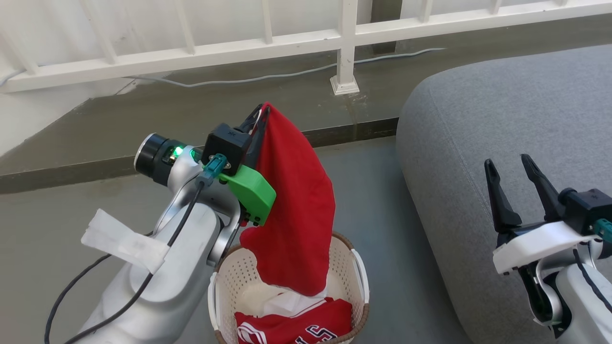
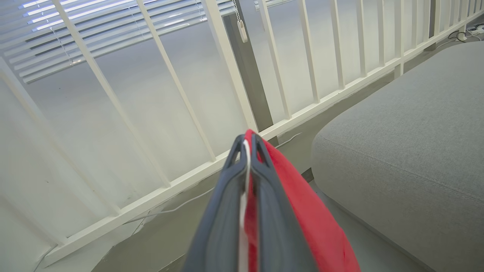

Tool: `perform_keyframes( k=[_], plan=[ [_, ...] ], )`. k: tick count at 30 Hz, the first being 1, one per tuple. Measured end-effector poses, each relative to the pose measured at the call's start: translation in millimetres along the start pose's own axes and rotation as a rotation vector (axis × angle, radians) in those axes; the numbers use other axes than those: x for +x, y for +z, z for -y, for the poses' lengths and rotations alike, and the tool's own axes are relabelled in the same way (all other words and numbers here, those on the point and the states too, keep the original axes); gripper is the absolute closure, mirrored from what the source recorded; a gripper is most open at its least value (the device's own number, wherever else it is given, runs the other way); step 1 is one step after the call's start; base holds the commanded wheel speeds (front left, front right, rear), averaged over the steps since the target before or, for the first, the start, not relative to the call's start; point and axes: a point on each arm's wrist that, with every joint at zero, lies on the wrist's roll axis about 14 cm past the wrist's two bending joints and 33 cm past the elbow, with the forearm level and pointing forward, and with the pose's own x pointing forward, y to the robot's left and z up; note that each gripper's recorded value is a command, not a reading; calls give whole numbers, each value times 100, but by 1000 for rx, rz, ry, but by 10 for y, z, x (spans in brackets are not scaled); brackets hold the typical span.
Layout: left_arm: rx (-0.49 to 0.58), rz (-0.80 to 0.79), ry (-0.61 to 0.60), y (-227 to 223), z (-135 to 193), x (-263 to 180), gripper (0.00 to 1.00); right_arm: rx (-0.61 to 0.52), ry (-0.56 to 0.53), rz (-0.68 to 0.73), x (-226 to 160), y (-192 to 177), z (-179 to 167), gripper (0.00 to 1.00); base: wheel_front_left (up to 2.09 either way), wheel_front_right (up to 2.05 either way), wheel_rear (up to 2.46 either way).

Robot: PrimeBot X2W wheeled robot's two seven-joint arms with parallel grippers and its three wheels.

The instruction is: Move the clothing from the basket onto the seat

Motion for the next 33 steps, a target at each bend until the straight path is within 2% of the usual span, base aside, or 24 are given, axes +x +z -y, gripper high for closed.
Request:
perform_keyframes(
  k=[9,15,22,23,28,33],
  plan=[
    [5,-6,16,-14,-54,-34,100,-11,16,6,-61,3,-63,0,0,0,0],
    [7,-6,26,2,-80,-48,100,6,82,5,-50,-18,-311,0,0,0,0],
    [26,10,36,127,-150,29,100,10,331,-48,-136,-224,-1032,0,0,0,0],
    [26,10,36,127,-150,29,100,10,331,-48,-136,-224,-1032,0,0,0,0],
    [46,30,19,252,-114,114,100,-7,492,-62,-119,-284,-1482,0,0,0,0],
    [62,60,-8,403,-56,176,100,-37,568,-79,-22,-357,-1724,0,0,0,0]
  ],
)
